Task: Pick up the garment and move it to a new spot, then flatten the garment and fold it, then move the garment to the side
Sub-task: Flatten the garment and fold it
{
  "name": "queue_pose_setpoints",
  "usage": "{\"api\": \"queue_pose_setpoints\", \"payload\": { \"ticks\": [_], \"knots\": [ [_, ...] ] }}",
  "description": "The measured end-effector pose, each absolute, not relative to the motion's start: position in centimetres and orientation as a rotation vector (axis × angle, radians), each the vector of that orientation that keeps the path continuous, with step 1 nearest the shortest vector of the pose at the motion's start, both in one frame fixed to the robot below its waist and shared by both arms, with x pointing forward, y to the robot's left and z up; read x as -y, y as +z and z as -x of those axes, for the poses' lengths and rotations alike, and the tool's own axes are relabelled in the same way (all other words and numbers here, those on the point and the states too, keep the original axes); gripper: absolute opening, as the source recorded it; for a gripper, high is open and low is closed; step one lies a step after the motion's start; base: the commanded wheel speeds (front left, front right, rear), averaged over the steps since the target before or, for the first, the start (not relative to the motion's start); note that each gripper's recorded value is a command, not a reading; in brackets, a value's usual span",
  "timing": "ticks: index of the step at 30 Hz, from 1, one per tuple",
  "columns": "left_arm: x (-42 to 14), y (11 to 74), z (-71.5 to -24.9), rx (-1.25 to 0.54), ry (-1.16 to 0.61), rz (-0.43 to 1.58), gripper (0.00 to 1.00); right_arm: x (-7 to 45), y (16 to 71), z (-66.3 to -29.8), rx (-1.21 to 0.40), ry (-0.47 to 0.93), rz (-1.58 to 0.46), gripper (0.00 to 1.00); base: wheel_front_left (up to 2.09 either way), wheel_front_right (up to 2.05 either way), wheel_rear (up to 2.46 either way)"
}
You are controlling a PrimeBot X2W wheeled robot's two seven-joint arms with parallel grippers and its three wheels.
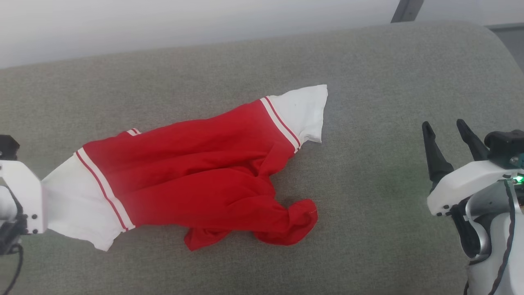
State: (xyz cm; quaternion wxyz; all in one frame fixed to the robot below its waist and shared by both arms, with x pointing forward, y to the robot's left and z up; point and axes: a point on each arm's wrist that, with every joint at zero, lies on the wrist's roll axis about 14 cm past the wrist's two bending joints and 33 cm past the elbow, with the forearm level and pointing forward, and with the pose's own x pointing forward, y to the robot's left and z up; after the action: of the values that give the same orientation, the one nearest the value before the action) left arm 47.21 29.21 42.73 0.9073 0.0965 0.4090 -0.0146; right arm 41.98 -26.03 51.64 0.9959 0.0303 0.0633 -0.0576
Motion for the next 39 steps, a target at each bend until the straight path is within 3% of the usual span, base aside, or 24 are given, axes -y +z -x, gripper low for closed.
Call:
{"api": "queue_pose_setpoints", "payload": {
  "ticks": [9,11,12,13,23,39],
  "knots": [
    [-28.5,38.9,-46.5,-0.921,-0.026,-0.113,0.03,26.2,50.6,-42.1,-0.156,-0.121,-0.058,1.00,0.00,0.00,0.00],
    [-28.5,38.8,-46.7,-0.912,-0.021,-0.092,0.48,26.2,50.6,-42.2,-0.158,-0.119,-0.058,1.00,0.00,0.00,0.00],
    [-28.4,38.9,-46.8,-0.907,-0.023,-0.088,0.93,26.1,50.5,-42.2,-0.158,-0.117,-0.059,1.00,0.00,0.00,0.00],
    [-28.4,39.0,-46.8,-0.903,-0.024,-0.085,1.00,26.0,50.6,-42.3,-0.157,-0.116,-0.059,1.00,0.00,0.00,0.00],
    [-29.3,41.2,-47.3,-0.882,-0.020,-0.066,1.00,24.7,51.1,-43.0,-0.142,-0.077,-0.065,1.00,0.00,0.00,0.00],
    [-30.0,36.8,-45.4,-1.113,0.069,0.040,1.00,24.0,49.5,-43.8,-0.205,-0.049,-0.053,1.00,0.00,0.00,0.00]
  ]
}}
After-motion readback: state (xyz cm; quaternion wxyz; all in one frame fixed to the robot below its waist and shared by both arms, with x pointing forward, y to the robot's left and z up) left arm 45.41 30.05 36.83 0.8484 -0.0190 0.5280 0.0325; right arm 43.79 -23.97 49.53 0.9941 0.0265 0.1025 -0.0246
